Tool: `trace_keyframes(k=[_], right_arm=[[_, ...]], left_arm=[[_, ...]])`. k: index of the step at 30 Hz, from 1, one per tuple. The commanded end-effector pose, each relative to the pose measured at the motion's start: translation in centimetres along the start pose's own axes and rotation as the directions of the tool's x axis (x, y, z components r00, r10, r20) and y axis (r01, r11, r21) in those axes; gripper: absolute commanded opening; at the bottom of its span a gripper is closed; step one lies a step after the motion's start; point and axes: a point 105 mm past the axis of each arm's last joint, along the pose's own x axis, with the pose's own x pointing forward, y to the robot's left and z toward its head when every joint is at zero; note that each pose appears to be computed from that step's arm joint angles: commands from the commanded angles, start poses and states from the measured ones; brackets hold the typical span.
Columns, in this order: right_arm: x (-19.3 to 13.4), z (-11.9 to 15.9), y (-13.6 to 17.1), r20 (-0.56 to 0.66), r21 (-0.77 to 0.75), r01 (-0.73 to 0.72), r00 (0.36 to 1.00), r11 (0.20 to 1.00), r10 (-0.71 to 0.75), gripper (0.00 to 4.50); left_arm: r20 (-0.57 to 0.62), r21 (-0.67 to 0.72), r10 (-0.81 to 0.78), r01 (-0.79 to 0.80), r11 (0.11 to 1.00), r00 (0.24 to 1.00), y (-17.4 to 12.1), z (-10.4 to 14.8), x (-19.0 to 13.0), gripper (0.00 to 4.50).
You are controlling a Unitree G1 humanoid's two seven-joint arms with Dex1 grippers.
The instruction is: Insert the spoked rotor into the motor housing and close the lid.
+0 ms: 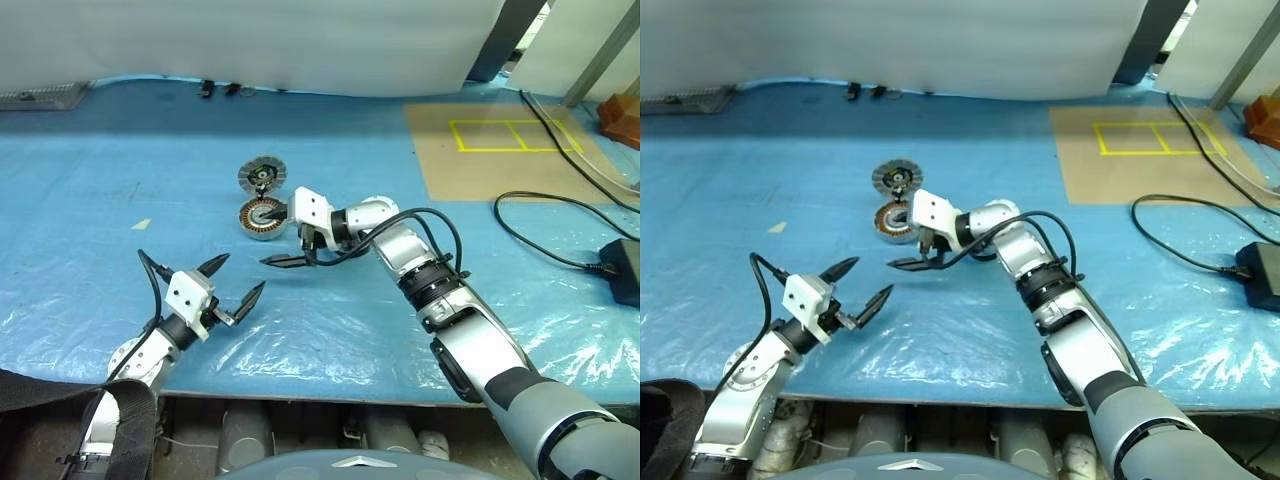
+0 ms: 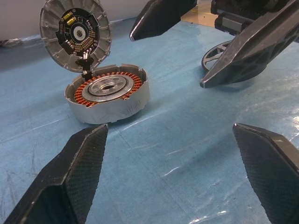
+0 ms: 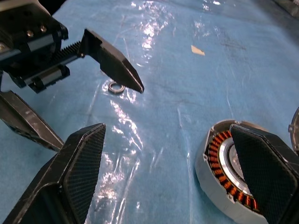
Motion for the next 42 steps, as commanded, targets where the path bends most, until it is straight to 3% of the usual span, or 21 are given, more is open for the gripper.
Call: trace_keyframes(k=[1, 13, 24, 33, 42], right_arm=[[0.3, 0.3, -1.1, -0.052, -0.053, 0.020, 0.998, 0.998, -0.023, 4.48], [0.9, 1.2, -1.7, -0.036, -0.083, 0.008, 0.999, 0.997, -0.011, 4.48], [1.8, 0.0, -4.3, -0.220, -0.104, 0.079, 0.970, 0.991, -0.100, 4.48], [3.3, 0.0, -3.9, -0.266, -0.091, 0.051, 0.961, 0.995, -0.073, 4.48], [4.2, 0.0, -4.5, -0.302, -0.067, 0.127, 0.943, 0.990, -0.142, 4.48]], left_arm=[[0.047, 0.030, 0.003, -0.005, 1.000, 0.999, -0.1, 1.4, 0.2, 4.50], [0.048, 0.022, 0.021, -0.022, 1.000, 0.999, -0.5, 1.2, 0.1, 4.50], [0.044, 0.019, 0.037, -0.037, 0.999, 0.998, -0.6, 0.8, -0.1, 4.50], [0.040, 0.016, 0.071, -0.072, 0.997, 0.997, -0.8, 0.9, -0.7, 4.50], [0.035, 0.007, 0.080, -0.080, 0.997, 0.996, -1.1, 1.0, -0.9, 4.50]])
